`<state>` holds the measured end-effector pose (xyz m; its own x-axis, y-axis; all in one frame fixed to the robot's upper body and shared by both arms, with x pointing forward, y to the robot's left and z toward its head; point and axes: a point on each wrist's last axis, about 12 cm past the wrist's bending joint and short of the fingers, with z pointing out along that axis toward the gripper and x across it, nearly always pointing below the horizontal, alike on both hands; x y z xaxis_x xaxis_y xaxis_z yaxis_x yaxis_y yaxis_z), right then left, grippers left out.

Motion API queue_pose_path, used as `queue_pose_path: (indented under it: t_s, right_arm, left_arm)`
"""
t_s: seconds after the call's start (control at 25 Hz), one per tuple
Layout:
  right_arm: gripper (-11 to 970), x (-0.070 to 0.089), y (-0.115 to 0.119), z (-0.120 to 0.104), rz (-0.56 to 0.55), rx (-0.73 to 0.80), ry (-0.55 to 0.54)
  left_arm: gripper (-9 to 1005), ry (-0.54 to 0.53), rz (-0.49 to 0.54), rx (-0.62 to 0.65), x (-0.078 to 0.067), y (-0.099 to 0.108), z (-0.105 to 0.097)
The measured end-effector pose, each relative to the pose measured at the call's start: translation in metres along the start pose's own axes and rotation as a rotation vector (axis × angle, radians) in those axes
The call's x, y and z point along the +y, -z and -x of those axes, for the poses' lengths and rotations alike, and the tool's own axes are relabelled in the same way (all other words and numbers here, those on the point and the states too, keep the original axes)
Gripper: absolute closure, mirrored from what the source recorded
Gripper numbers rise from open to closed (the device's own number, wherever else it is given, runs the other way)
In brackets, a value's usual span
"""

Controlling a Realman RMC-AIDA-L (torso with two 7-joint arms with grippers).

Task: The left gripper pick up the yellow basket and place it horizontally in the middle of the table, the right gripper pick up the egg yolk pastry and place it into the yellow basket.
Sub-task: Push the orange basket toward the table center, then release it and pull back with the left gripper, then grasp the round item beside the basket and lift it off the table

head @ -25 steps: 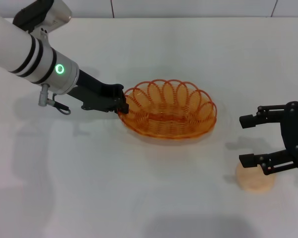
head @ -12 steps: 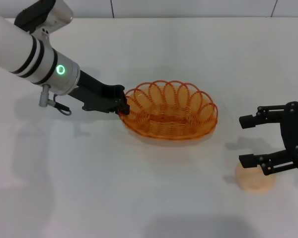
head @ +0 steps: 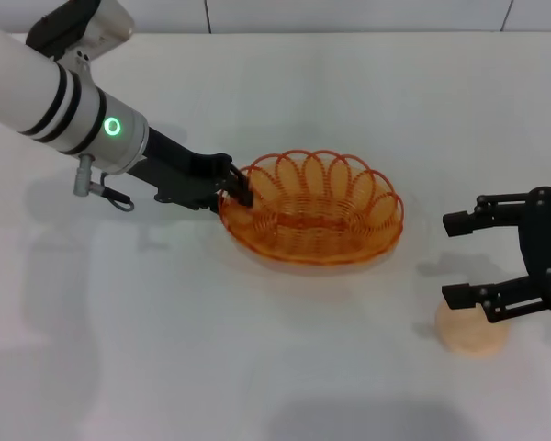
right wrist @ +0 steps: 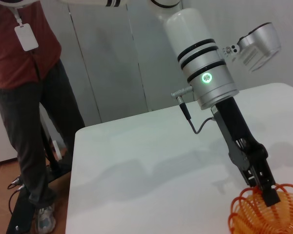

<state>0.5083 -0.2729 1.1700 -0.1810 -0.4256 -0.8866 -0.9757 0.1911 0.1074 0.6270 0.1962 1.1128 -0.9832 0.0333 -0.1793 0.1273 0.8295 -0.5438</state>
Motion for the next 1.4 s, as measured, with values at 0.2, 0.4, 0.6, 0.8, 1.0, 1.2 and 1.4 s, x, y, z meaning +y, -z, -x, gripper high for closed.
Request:
queue_pose_path:
  t_s: [0.2, 0.4, 0.6, 0.8, 1.0, 1.2, 1.4]
  right_arm:
    - [152, 0.0, 0.0, 0.0, -0.003, 0.0, 0.0]
    - [203, -0.001, 0.003, 0.0, -0.013, -0.006, -0.002]
    - [206, -0.001, 0.005, 0.001, -0.02, -0.018, -0.003]
    - [209, -0.001, 0.006, 0.0, -0.021, -0.02, -0.005]
    - [213, -0.001, 0.009, -0.002, -0.034, -0.025, -0.015]
    - [217, -0.002, 0.009, -0.002, -0.035, -0.026, -0.021]
    - [221, -0.003, 0.008, -0.002, -0.04, -0.029, -0.027]
  left_arm:
    - [584, -0.01, -0.023, -0.013, -0.002, 0.002, 0.002]
    - [416, -0.027, -0.028, -0.013, -0.002, 0.004, 0.003]
    - [270, -0.073, -0.055, -0.036, -0.005, 0.01, 0.008]
    - [151, -0.123, -0.066, -0.108, -0.005, 0.027, 0.018]
    - [118, -0.22, -0.089, -0.239, -0.012, 0.053, 0.031]
    - [121, -0.303, -0.097, -0.336, -0.008, 0.076, 0.031]
    - [124, -0.431, -0.122, -0.411, 0.001, 0.098, 0.022]
